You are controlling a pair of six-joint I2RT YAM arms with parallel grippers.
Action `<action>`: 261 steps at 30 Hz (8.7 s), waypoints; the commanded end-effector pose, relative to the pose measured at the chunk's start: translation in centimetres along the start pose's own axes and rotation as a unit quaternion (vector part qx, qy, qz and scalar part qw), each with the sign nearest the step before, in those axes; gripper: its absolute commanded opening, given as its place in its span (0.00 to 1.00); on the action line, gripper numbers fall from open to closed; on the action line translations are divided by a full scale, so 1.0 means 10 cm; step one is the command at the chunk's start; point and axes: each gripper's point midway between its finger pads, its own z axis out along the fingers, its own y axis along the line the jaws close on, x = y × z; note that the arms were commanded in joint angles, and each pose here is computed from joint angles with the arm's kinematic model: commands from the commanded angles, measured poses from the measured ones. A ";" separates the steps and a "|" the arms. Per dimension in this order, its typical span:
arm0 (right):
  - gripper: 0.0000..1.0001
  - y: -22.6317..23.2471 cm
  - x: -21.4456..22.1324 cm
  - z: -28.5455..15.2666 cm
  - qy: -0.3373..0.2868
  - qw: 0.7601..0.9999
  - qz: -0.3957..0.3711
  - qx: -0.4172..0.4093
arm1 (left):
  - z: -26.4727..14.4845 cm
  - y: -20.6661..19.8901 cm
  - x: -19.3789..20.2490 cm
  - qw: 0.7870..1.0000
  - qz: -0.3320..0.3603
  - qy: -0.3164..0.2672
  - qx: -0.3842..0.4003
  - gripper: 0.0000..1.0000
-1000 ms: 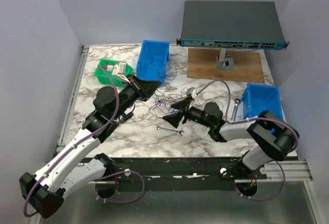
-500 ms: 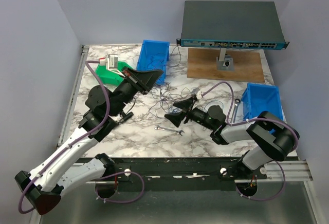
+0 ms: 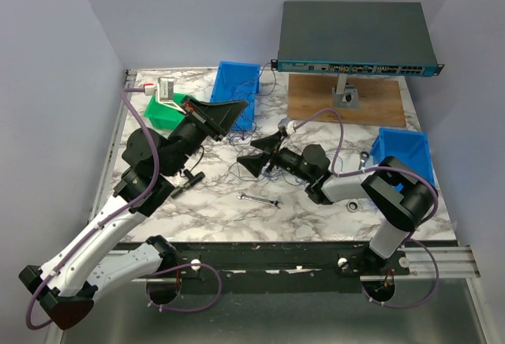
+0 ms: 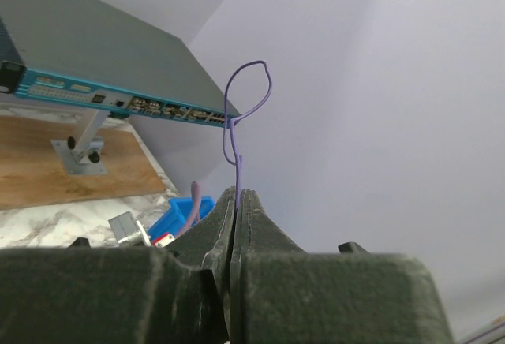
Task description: Untangle the cables
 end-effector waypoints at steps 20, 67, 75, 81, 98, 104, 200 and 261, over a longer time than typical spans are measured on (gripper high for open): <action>0.85 -1.05 0.39 -0.78 0.021 0.938 0.035 0.343 | -0.11 1.49 -0.84 0.934 0.145 -0.100 -0.310 0.00; 0.85 -0.90 0.02 -0.94 -0.058 0.946 0.026 0.319 | -0.52 4.84 -0.78 0.746 0.111 -0.126 -0.645 0.00; 0.85 -0.90 0.03 -0.95 -0.057 0.945 0.027 0.320 | -0.86 4.89 -0.50 0.680 0.013 -0.096 -0.727 0.00; 0.85 -0.90 0.01 -0.96 -0.059 0.944 0.028 0.323 | -1.12 4.91 -0.24 0.626 -0.031 -0.067 -0.776 0.00; 0.85 -0.89 -0.01 -1.00 -0.064 0.944 0.030 0.323 | -1.30 5.00 0.00 0.550 -0.079 0.036 -0.831 0.00; 0.85 -0.88 -0.01 -0.99 -0.064 0.944 0.031 0.321 | -1.48 4.84 0.22 0.521 -0.102 0.093 -0.842 0.00; 0.01 -1.87 0.16 -1.79 -0.058 0.802 0.150 0.575 | -1.06 3.31 0.55 0.840 0.212 0.022 -0.499 0.00; 0.75 -0.08 0.02 -0.56 0.024 0.999 -0.001 0.027 | -0.36 2.33 0.90 0.949 0.208 0.123 -0.204 0.00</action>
